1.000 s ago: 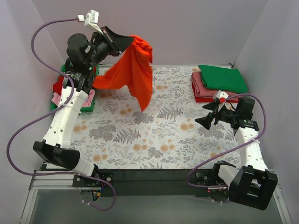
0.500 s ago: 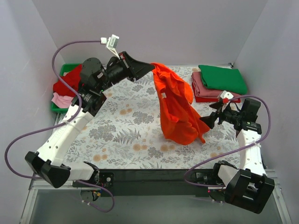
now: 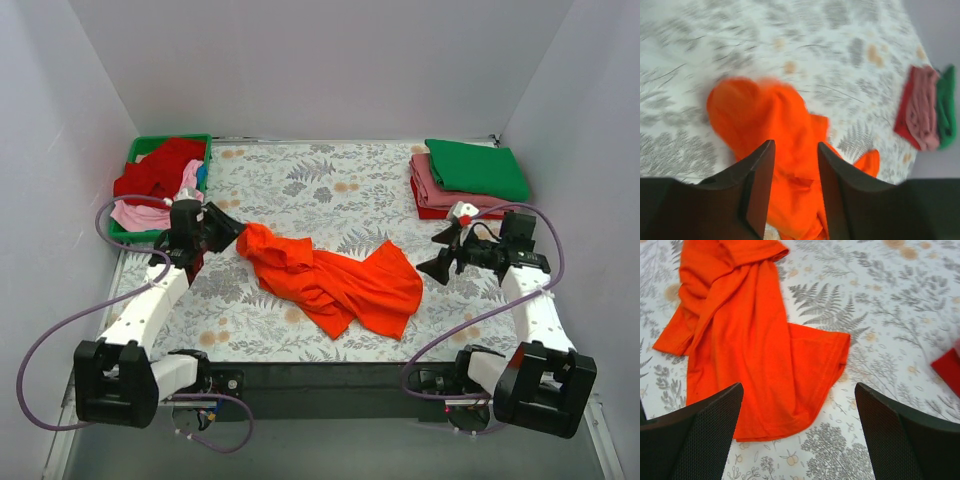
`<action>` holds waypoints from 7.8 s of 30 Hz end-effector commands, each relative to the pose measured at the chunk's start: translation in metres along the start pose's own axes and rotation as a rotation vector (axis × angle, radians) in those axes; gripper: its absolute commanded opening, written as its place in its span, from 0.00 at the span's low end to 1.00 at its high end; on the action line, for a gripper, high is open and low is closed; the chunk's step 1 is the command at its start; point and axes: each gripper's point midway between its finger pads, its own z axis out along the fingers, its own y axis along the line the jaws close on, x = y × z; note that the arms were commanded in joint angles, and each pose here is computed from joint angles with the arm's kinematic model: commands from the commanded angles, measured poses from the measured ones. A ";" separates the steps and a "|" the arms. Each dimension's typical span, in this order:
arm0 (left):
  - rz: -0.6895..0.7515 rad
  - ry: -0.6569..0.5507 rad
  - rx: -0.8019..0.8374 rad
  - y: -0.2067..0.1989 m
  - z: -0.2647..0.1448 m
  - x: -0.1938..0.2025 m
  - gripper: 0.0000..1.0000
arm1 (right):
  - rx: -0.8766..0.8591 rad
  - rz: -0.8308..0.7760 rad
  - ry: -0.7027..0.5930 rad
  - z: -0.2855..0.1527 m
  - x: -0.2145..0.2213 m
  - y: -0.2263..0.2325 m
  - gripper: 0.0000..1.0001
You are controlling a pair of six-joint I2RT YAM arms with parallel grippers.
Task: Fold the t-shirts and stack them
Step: Move the tshirt to the center of the board, then flatten the tshirt out
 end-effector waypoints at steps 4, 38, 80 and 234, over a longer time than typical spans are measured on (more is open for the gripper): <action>-0.017 0.047 -0.069 0.029 -0.006 -0.006 0.68 | -0.180 -0.099 0.095 0.029 0.006 0.034 0.98; 1.190 0.481 0.071 -0.036 0.071 0.142 0.56 | -0.276 -0.054 0.218 0.050 0.038 0.043 0.96; 1.357 0.437 0.129 -0.044 0.039 0.138 0.45 | -0.278 -0.042 0.234 0.050 0.045 0.043 0.96; 0.701 -0.818 0.780 -0.230 -0.334 -0.112 0.00 | 0.209 -0.417 -0.028 -0.041 -0.237 0.014 0.01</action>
